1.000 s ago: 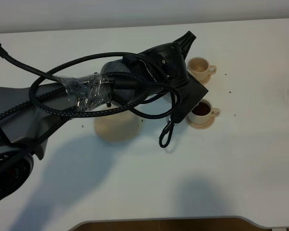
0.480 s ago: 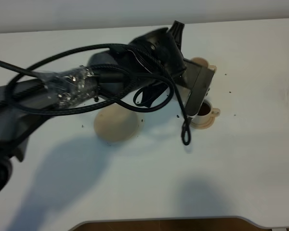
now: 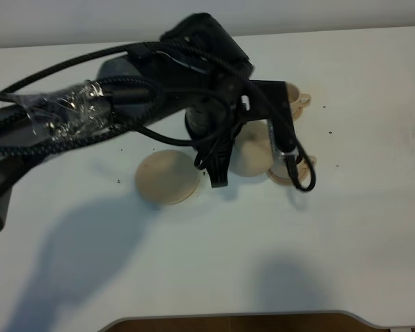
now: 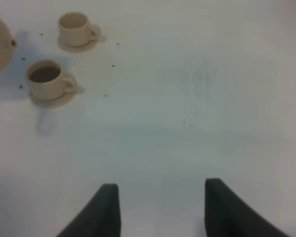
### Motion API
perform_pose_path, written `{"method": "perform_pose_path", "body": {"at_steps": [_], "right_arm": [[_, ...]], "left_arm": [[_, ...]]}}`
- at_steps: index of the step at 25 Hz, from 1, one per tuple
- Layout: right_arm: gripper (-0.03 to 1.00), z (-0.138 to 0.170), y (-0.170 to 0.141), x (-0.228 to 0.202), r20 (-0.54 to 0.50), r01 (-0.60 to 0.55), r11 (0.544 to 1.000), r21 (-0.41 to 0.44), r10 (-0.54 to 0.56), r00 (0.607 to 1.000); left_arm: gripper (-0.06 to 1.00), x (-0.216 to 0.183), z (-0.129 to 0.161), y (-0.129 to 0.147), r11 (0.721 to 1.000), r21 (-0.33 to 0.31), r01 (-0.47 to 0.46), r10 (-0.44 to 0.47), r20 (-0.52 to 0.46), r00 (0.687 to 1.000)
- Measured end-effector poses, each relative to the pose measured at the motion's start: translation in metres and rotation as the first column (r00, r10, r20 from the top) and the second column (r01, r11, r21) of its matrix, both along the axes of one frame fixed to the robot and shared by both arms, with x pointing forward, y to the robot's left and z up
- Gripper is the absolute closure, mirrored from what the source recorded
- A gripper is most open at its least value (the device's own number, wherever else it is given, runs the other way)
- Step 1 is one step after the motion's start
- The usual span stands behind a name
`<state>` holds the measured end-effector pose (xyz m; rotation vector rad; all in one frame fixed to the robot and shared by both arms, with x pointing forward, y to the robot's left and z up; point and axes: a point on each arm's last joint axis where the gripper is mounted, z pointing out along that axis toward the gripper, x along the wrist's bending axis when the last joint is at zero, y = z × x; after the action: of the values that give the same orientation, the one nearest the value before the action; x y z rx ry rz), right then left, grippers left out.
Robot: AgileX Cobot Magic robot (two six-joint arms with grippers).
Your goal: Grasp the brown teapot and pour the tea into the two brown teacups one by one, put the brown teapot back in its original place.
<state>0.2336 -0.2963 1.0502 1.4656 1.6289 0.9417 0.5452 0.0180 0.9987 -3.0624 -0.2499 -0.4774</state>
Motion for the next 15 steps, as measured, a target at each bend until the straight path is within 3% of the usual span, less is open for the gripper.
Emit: {"method": "perform_pose_path", "body": {"at_steps": [3,7,12,15], "right_arm": [[0.55,0.000,0.000,0.000,0.000,0.000,1.000,0.000,0.000,1.000],[0.55,0.000,0.000,0.000,0.000,0.000,1.000,0.000,0.000,1.000],[0.55,0.000,0.000,0.000,0.000,0.000,1.000,0.000,0.000,1.000],[0.55,0.000,0.000,0.000,0.000,0.000,1.000,0.000,0.000,1.000]], "left_arm": [[0.83,0.000,-0.005,0.010,0.993,-0.029,-0.115,0.112,-0.093,0.989],[0.83,-0.001,-0.023,0.021,0.982,-0.035,-0.186,0.179,-0.152,0.972],[0.83,0.003,-0.040,0.031,0.977,-0.060,-0.203,0.193,-0.144,0.970],[0.83,0.010,-0.032,0.037,0.979,-0.083,-0.189,0.181,-0.089,0.979]]}}
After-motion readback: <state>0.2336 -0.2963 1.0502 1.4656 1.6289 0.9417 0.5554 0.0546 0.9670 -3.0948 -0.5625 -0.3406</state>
